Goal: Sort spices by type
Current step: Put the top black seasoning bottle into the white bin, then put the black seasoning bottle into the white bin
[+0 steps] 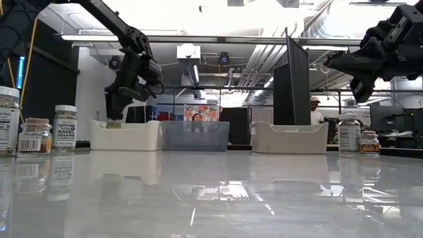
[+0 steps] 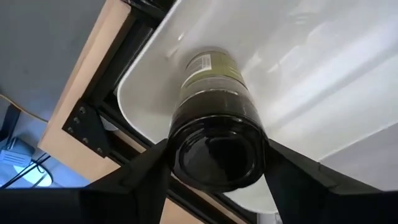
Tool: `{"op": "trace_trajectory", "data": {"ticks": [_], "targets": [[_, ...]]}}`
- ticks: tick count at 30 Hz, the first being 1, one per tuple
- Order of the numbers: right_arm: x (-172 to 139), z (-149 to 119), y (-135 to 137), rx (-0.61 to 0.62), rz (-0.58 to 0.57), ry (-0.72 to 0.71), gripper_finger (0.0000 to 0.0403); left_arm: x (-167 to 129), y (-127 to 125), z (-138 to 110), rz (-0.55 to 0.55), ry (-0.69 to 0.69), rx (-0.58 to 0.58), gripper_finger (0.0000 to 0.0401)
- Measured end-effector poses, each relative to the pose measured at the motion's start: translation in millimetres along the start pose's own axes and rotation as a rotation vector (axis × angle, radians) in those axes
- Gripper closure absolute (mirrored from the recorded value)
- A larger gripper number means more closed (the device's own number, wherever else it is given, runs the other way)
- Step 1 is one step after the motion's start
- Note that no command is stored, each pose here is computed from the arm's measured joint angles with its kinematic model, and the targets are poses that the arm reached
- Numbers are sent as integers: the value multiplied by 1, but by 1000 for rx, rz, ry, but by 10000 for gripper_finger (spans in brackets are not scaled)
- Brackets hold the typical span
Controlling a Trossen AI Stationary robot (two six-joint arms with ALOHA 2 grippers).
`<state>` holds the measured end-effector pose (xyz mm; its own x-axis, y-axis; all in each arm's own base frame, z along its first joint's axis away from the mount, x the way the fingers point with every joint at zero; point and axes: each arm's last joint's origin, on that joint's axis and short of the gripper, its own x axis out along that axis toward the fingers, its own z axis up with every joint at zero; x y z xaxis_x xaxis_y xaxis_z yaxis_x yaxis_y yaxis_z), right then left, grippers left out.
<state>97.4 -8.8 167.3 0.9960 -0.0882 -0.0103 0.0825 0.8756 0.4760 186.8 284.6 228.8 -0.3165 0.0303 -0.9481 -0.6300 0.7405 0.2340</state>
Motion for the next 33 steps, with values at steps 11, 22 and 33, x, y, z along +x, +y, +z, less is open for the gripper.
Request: {"op": "trace_trajectory", "data": {"ticks": [11, 22, 33], "targets": [[0, 0, 0, 0, 0, 0, 402, -34, 11, 2, 12, -84, -17, 171], [0, 0, 0, 0, 0, 0, 402, -85, 7, 1, -267, -331, -113, 170], [0, 0, 0, 0, 0, 0, 402, -167, -129, -24, -550, -768, 379, 178]]}}
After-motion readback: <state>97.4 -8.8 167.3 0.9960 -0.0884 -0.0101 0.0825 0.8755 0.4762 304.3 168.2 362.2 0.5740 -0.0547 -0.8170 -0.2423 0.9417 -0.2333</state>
